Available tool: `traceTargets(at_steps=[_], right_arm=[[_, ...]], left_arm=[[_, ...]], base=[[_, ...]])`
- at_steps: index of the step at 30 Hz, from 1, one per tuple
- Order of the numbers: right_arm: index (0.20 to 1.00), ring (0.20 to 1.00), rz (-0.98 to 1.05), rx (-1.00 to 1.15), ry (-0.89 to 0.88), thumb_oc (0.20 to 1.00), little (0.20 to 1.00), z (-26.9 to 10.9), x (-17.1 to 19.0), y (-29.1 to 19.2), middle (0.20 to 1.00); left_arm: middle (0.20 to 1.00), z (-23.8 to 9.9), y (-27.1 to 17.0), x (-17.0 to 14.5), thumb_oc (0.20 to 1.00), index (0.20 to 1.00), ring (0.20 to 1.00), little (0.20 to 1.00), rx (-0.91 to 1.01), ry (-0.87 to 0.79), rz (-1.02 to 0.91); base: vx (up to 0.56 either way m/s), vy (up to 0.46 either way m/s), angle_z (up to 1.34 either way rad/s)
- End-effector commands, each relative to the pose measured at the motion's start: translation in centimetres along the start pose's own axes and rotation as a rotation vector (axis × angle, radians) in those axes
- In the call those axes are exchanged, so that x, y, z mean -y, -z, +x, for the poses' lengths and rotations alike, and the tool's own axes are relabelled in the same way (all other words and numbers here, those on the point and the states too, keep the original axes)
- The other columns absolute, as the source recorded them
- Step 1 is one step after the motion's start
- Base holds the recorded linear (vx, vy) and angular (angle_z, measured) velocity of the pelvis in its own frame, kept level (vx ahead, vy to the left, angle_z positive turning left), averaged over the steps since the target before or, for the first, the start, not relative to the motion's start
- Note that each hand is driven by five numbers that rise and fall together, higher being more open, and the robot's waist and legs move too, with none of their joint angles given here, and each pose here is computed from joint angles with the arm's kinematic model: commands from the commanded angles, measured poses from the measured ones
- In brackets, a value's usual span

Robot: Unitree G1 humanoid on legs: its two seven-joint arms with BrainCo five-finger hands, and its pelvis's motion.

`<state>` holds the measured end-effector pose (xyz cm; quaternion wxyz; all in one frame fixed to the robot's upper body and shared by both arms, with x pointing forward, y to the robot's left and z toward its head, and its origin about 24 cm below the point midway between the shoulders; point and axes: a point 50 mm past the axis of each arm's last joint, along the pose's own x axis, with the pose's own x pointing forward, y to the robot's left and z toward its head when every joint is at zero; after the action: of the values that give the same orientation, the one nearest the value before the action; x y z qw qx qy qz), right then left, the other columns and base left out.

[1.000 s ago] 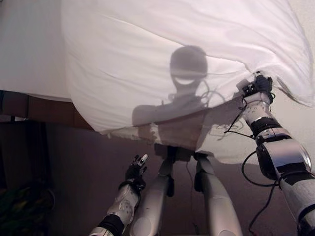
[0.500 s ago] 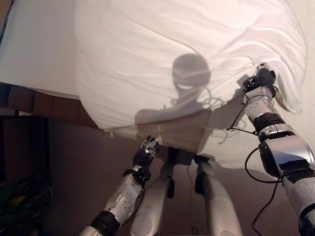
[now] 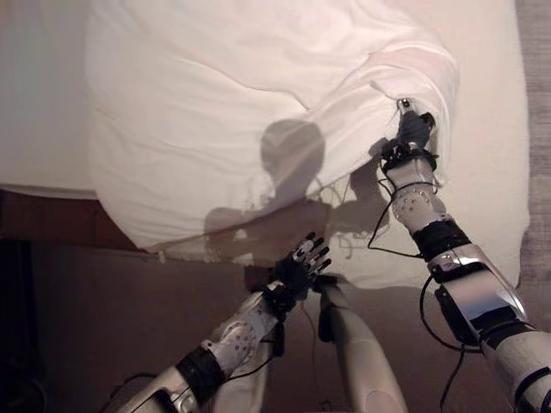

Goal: Make the bed

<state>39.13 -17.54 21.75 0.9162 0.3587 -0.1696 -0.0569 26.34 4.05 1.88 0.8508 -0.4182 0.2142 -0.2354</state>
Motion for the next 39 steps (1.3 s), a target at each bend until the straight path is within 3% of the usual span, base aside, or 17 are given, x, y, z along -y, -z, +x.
traceTargets(at_steps=[1, 9, 15, 29, 39], right_arm=[[0.200, 0.200, 0.092, 0.149, -0.163, 0.200, 0.200, -0.6, -3.1, -2.6, 0.200], [0.200, 0.200, 0.092, 0.107, -0.162, 0.200, 0.200, -3.0, -0.8, -0.7, 0.200], [0.200, 0.200, 0.090, 0.055, -0.124, 0.200, 0.200, -4.2, 0.8, 0.9, 0.200], [0.200, 0.200, 0.158, -0.004, -0.007, 0.200, 0.200, -5.9, 3.1, 3.2, 0.200], [0.200, 0.200, 0.222, 0.113, 0.150, 0.200, 0.200, -7.2, 6.1, 2.0, 0.200]], left_arm=[[1.000, 0.3, 0.9, 0.1, 1.000, 1.000, 1.000, 1.000, -0.002, -0.031, -0.115], [1.000, 3.9, -3.9, 4.9, 1.000, 1.000, 1.000, 1.000, 0.201, 0.058, -0.214], [1.000, 4.4, -7.4, 6.2, 1.000, 1.000, 1.000, 1.000, 0.341, 0.075, -0.293], [1.000, 2.4, -13.6, 3.5, 1.000, 1.000, 1.000, 1.000, 0.671, -0.071, -0.355], [1.000, -0.6, -16.7, 0.6, 1.000, 1.000, 1.000, 1.000, 0.889, -0.216, -0.357]], base=[[0.00, 0.003, -0.09], [0.00, -0.017, 0.00], [0.01, -0.037, 0.05], [0.01, -0.016, 0.02], [0.01, -0.013, 0.02]])
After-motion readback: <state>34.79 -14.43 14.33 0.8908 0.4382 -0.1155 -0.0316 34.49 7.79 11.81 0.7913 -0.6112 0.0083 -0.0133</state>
